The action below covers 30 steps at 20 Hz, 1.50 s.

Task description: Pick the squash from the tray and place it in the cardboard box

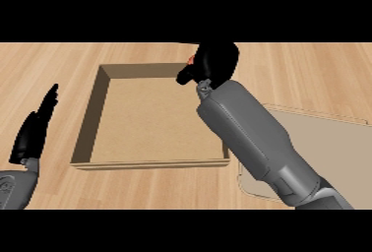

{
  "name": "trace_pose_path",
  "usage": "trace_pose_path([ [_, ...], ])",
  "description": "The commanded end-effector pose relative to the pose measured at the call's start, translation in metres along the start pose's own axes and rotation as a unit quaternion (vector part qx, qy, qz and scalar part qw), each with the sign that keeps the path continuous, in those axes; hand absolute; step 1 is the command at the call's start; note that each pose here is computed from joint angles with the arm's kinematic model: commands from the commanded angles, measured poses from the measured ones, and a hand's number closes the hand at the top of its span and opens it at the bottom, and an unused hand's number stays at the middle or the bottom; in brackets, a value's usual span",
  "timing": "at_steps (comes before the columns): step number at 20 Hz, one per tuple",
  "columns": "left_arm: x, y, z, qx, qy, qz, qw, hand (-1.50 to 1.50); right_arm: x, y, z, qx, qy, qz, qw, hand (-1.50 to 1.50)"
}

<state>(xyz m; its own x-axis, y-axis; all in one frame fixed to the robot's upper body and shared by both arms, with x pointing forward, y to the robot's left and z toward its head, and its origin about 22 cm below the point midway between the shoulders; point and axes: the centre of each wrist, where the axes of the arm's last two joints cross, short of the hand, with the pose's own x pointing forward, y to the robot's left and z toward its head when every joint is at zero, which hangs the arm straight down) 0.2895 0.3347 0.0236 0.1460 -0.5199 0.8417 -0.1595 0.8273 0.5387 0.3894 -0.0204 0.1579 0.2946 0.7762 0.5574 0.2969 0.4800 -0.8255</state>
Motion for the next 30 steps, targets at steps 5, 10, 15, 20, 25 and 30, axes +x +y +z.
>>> trace_pose_path([
  [5, 0.001, -0.007, 0.001, -0.01, -0.001, 0.001, 1.0, 0.0, -0.012, 0.029, -0.006, -0.029, 0.063, -0.093, 0.993, -1.5],
  [10, 0.002, -0.01, 0.001, 0.0, 0.002, -0.003, 1.0, 0.0, 0.013, 0.016, -0.008, -0.09, 0.005, -0.152, 0.984, -1.5],
  [15, -0.005, 0.001, 0.004, 0.011, 0.018, 0.006, 0.9998, 0.0, 0.019, 0.011, -0.005, -0.143, 0.003, -0.244, 0.959, -1.5],
  [20, -0.026, 0.004, 0.013, 0.025, 0.035, -0.002, 0.9991, 0.0, 0.003, 0.019, 0.007, -0.154, -0.005, -0.278, 0.948, -1.5],
  [25, -0.049, 0.017, 0.036, 0.038, 0.056, -0.01, 0.9976, 0.0, -0.014, 0.006, 0.016, -0.154, 0.013, -0.283, 0.947, -1.5],
  [30, -0.04, 0.022, 0.036, 0.053, 0.06, -0.006, 0.9968, 0.0, -0.062, 0.003, 0.047, -0.156, 0.014, -0.29, 0.944, -1.5],
])
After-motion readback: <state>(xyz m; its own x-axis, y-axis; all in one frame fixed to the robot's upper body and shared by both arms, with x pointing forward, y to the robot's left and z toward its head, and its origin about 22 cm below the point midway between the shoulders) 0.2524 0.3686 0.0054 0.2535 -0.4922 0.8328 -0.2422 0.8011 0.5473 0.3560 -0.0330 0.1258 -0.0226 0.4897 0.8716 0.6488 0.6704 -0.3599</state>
